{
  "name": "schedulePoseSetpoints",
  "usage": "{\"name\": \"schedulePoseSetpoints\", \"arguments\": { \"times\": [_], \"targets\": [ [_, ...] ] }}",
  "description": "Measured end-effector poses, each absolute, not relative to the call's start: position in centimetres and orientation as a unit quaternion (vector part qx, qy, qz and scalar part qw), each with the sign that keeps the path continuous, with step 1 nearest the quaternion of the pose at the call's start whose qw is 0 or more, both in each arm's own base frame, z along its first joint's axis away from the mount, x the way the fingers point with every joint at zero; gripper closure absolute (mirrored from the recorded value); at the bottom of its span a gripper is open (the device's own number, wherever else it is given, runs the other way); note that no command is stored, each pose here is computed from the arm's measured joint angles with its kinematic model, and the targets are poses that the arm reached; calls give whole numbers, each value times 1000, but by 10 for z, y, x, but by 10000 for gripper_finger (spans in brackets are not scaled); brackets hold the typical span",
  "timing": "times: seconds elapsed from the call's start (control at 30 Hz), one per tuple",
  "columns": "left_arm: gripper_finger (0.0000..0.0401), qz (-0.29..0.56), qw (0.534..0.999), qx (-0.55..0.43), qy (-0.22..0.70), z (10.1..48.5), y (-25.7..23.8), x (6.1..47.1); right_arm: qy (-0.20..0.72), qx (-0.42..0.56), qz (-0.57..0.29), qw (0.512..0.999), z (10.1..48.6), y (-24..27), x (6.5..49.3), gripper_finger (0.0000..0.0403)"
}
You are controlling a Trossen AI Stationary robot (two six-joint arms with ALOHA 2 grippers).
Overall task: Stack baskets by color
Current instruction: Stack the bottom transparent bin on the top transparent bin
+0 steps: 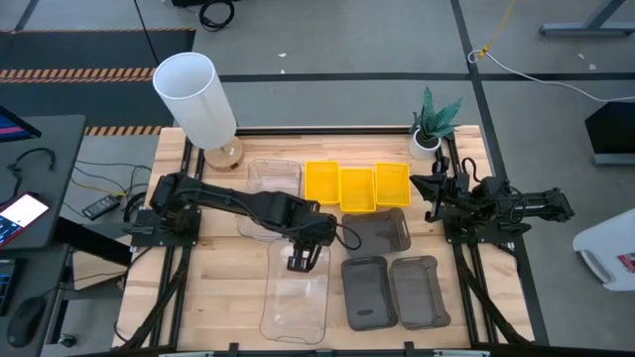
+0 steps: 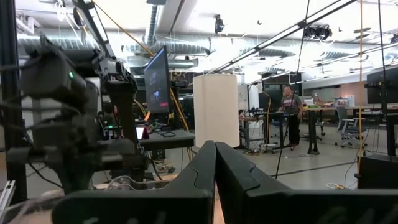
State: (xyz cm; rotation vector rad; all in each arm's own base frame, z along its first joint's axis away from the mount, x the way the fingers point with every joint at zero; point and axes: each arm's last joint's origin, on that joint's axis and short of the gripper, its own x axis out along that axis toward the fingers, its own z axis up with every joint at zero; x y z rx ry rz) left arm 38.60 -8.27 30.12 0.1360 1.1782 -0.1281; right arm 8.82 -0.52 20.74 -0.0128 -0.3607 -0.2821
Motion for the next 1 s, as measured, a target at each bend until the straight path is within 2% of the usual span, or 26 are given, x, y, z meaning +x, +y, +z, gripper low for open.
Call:
{"name": "schedulePoseSetpoints", "arguments": {
  "times": [0.57, 1.0],
  "targets": [
    [395, -62, 809, 79, 579, 369, -69, 361, -179, -6, -140, 974, 207, -5, 88, 386],
    [395, -69, 780, 74, 617, 372, -11, 355, -179, -6, -140, 974, 208, -5, 88, 386]
  ]
}}
